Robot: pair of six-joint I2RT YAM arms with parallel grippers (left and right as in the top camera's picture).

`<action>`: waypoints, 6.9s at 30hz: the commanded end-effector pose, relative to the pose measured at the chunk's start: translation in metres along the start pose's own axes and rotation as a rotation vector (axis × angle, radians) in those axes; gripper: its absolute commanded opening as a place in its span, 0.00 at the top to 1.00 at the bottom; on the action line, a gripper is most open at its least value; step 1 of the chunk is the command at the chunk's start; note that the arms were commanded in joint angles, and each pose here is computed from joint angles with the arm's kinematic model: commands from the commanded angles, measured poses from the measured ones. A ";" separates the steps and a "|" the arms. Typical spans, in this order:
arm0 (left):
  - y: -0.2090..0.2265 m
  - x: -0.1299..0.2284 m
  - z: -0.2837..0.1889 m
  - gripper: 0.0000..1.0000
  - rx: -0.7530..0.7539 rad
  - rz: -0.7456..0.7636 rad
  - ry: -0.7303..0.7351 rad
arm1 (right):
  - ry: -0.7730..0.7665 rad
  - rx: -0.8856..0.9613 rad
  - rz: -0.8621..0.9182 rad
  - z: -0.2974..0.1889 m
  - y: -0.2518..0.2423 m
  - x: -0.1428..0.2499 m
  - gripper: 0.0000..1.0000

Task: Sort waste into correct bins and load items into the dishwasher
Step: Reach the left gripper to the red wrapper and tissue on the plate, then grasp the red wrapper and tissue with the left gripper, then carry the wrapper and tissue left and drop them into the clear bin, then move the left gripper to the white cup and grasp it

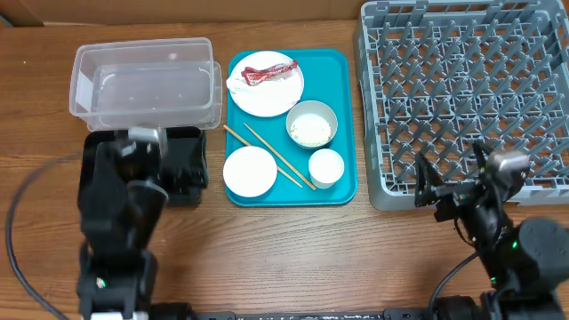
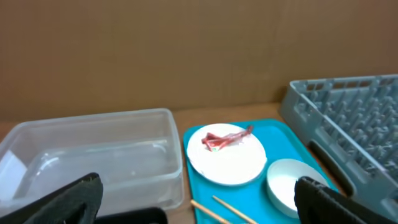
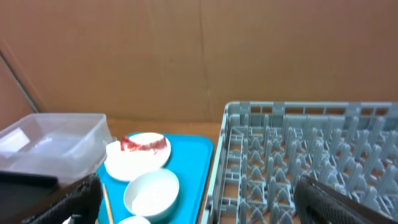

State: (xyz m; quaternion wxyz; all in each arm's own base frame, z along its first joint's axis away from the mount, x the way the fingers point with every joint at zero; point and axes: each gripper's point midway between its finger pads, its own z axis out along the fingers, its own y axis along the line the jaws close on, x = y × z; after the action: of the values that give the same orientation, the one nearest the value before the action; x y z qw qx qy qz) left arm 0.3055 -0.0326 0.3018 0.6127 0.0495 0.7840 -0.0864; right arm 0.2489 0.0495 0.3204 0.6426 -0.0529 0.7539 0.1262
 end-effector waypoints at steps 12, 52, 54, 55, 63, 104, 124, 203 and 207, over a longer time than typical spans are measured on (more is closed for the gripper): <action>-0.026 -0.041 0.065 0.00 0.151 -0.033 0.441 | 0.313 -0.010 0.062 0.040 0.002 -0.035 0.00; -0.072 0.049 0.273 0.10 -0.103 -0.285 0.740 | 0.711 -0.242 0.263 0.098 0.030 0.037 0.00; -0.072 0.075 0.286 0.07 -0.124 -0.302 0.777 | 0.717 -0.241 0.265 0.097 0.030 0.038 0.00; -0.070 0.089 0.291 0.06 -0.155 -0.327 0.798 | 0.718 -0.241 0.265 0.097 0.030 0.039 0.00; -0.059 0.143 0.316 0.00 -0.269 -0.452 0.842 | 0.718 -0.241 0.265 0.097 0.030 0.039 0.00; -0.062 0.228 0.330 0.61 -0.258 -0.432 0.994 | 0.748 -0.223 0.271 0.105 0.026 0.049 0.00; -0.079 0.100 0.303 0.96 -0.097 -0.317 0.883 | 0.747 -0.223 0.271 0.105 0.026 0.049 0.00; -0.090 0.056 0.128 0.18 0.185 -0.090 1.176 | 0.751 -0.222 0.272 0.104 0.026 0.049 0.00; -0.130 0.092 0.124 0.18 0.249 -0.020 1.260 | 0.751 -0.222 0.272 0.104 0.026 0.049 0.00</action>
State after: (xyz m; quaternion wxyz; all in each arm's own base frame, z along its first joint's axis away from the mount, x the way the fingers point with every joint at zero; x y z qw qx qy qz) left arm 0.3908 -0.1708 0.2046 0.0398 0.1195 0.9815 -0.1443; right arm 0.3310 0.1041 0.2494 0.2764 -0.0607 0.9225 0.2626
